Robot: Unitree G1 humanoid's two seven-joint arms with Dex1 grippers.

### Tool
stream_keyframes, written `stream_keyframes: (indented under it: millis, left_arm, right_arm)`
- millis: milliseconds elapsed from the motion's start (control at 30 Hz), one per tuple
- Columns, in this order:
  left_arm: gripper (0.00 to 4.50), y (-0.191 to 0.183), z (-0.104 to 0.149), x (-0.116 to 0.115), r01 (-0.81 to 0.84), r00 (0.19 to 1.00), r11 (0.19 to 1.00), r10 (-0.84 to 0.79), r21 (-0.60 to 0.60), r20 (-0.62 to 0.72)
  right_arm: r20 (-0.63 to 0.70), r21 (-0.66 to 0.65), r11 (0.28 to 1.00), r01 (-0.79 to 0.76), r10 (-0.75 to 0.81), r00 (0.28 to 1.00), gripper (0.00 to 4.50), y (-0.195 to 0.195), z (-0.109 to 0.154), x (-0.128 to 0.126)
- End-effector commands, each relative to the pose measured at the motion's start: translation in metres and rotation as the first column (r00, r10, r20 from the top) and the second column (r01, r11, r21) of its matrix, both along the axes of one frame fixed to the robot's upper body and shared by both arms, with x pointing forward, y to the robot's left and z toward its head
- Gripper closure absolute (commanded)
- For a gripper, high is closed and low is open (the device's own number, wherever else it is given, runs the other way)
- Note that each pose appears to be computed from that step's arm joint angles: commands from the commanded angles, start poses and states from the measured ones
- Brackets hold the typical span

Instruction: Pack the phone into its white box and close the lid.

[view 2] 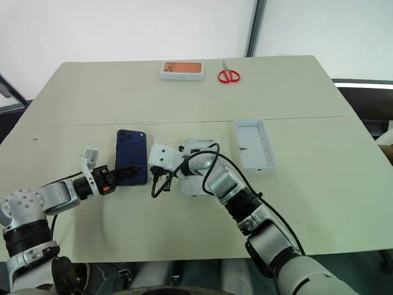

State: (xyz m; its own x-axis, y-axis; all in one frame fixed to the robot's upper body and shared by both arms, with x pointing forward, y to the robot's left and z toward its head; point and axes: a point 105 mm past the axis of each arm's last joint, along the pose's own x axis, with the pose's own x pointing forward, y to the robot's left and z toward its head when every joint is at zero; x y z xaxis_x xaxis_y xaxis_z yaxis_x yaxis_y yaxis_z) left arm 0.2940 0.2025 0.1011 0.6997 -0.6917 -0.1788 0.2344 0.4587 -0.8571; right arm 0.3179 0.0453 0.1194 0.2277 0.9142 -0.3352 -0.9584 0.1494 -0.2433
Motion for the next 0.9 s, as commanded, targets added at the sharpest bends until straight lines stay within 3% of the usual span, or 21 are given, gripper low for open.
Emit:
stream_keyframes:
  millis: [33, 267, 467, 600, 733, 867, 900]
  left_arm:
    - [4.50, 0.010, 0.038, 0.006, -0.048, 0.979, 0.998, 0.056, -0.046, 0.194]
    - [4.50, 0.009, 0.046, 0.010, -0.022, 0.979, 0.995, 0.041, -0.095, 0.202]
    - [4.50, -0.001, 0.049, 0.009, 0.019, 0.979, 0.994, 0.004, -0.110, 0.202]
    - [4.50, -0.007, 0.050, 0.010, 0.032, 0.975, 0.996, -0.013, -0.080, 0.220]
    - [4.50, -0.015, 0.050, 0.011, 0.051, 0.975, 0.995, -0.033, -0.080, 0.219]
    - [4.50, -0.023, 0.048, 0.011, 0.075, 0.974, 0.995, -0.059, -0.064, 0.218]
    - [4.50, -0.023, 0.047, 0.010, 0.081, 0.974, 0.995, -0.065, -0.064, 0.215]
  right_arm:
    - [-0.066, 0.237, 0.970, -0.051, 0.069, 0.995, 3.67, 0.001, 0.046, -0.012]
    - [-0.015, 0.169, 0.984, -0.054, 0.057, 0.998, 0.10, -0.028, 0.041, -0.018]
    - [-0.033, 0.037, 0.997, -0.063, 0.064, 0.997, 0.04, -0.071, 0.026, -0.038]
    - [-0.048, -0.148, 0.981, -0.124, 0.118, 0.992, 0.04, -0.108, 0.002, -0.064]
    - [-0.012, -0.228, 0.973, -0.044, 0.042, 0.999, 0.04, -0.121, -0.010, -0.053]
    - [0.013, -0.263, 0.965, -0.018, 0.022, 1.000, 1.81, -0.126, -0.015, -0.047]
    - [0.011, -0.260, 0.965, -0.020, 0.023, 1.000, 1.81, -0.125, -0.015, -0.048]
